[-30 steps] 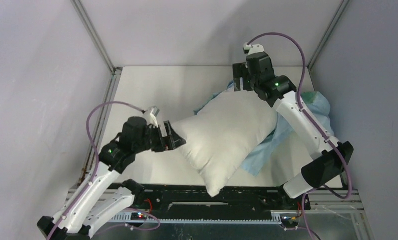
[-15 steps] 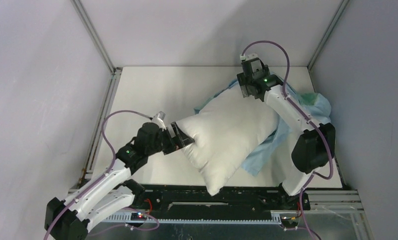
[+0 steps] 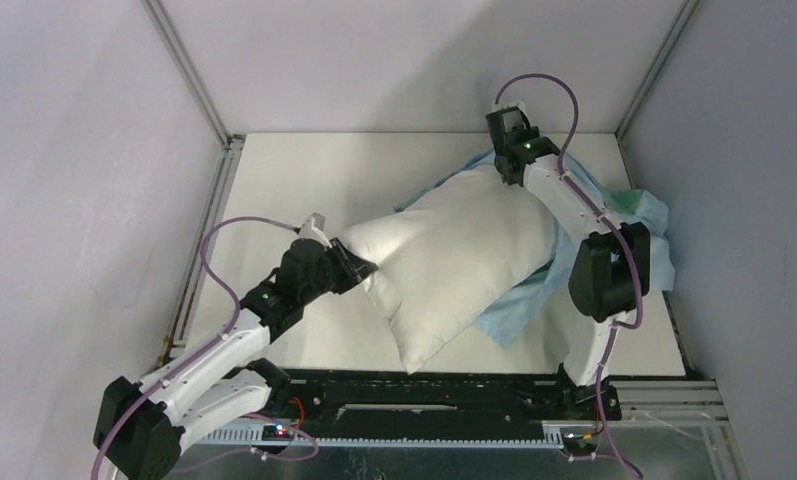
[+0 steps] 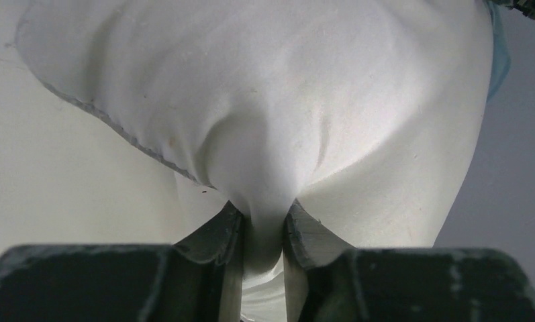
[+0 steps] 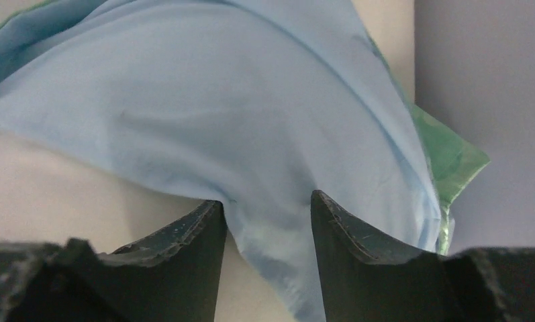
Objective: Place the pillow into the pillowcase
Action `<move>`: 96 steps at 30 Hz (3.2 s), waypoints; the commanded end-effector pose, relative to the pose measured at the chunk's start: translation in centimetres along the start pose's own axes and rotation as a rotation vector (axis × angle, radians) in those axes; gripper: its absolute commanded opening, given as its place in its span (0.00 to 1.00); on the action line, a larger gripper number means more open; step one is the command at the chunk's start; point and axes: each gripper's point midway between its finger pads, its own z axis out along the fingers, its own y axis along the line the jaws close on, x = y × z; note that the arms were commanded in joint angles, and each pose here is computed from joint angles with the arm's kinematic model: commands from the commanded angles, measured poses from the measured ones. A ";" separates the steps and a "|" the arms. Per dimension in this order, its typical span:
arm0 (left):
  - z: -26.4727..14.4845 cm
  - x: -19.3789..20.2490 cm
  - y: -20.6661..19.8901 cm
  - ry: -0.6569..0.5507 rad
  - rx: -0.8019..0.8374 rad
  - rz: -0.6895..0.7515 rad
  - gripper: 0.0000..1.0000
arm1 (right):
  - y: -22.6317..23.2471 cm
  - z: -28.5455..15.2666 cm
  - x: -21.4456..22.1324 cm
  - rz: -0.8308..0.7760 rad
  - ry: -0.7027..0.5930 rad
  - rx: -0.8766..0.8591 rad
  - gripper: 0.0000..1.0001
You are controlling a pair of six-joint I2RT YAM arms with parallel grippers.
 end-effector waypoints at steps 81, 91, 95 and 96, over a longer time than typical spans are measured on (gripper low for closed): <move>-2.7 -7.1 -8.4 -0.159 -0.001 0.184 0.11 | 15.4 -20.7 -3.7 0.198 -0.153 -0.690 0.00; -9.5 -6.9 -11.7 -0.083 0.067 0.498 0.83 | 16.1 -16.6 -2.7 0.227 -0.052 -0.711 0.00; -10.0 -4.3 -12.7 -0.013 0.090 0.636 0.94 | 16.2 -15.8 -2.1 0.240 -0.029 -0.716 0.00; -9.7 -3.6 -12.8 0.006 0.083 0.670 0.96 | 16.1 -15.8 -1.9 0.246 -0.027 -0.718 0.00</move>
